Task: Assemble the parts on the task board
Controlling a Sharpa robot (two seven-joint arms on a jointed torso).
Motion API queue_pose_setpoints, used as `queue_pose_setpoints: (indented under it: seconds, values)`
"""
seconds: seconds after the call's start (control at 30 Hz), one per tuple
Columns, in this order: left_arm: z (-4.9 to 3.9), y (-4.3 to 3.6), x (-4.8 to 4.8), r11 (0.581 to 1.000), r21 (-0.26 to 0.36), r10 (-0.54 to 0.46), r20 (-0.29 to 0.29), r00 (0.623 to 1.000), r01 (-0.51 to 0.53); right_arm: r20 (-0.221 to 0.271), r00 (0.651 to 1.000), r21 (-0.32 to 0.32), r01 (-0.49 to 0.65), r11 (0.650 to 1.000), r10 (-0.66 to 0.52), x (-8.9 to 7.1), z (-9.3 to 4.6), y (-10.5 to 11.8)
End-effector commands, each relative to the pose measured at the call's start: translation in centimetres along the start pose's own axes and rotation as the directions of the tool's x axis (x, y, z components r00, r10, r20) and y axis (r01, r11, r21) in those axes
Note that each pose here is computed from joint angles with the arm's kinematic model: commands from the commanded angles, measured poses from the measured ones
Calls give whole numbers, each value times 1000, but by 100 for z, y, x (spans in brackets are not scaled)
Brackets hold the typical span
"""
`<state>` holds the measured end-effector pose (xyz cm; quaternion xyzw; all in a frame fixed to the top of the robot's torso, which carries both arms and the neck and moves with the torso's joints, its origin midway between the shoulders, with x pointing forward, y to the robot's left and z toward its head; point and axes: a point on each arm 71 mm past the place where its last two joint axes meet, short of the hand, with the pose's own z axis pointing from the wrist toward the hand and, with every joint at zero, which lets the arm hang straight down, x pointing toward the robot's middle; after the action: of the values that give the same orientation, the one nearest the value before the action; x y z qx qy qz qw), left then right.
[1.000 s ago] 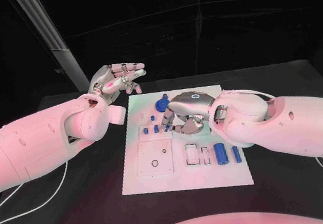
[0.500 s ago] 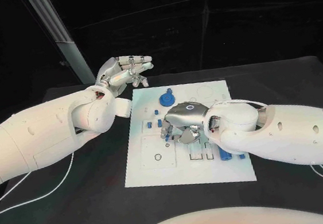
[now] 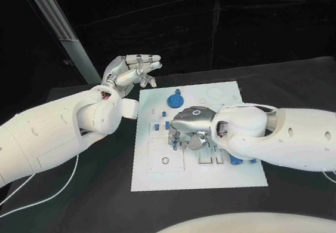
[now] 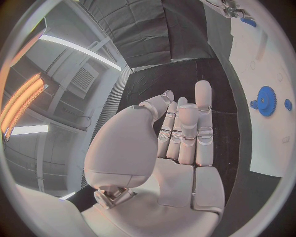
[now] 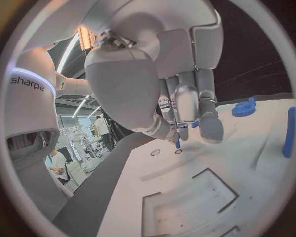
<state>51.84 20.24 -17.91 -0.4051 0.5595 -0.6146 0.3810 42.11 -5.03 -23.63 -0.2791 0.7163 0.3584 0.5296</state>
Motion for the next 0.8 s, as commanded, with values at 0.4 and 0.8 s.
queue_pose_setpoints:
  seconds: [0.4, 0.8]
  values:
    - [4, -11, 1, 1000, 1, -7, -5, 1000, 7, -47, 998, 5, 34, 999, -34, 31, 19, 12]
    - [4, -9, -5, 1000, -1, -8, -7, 1000, 8, -62, 996, 15, 62, 998, -61, 44, 34, 15]
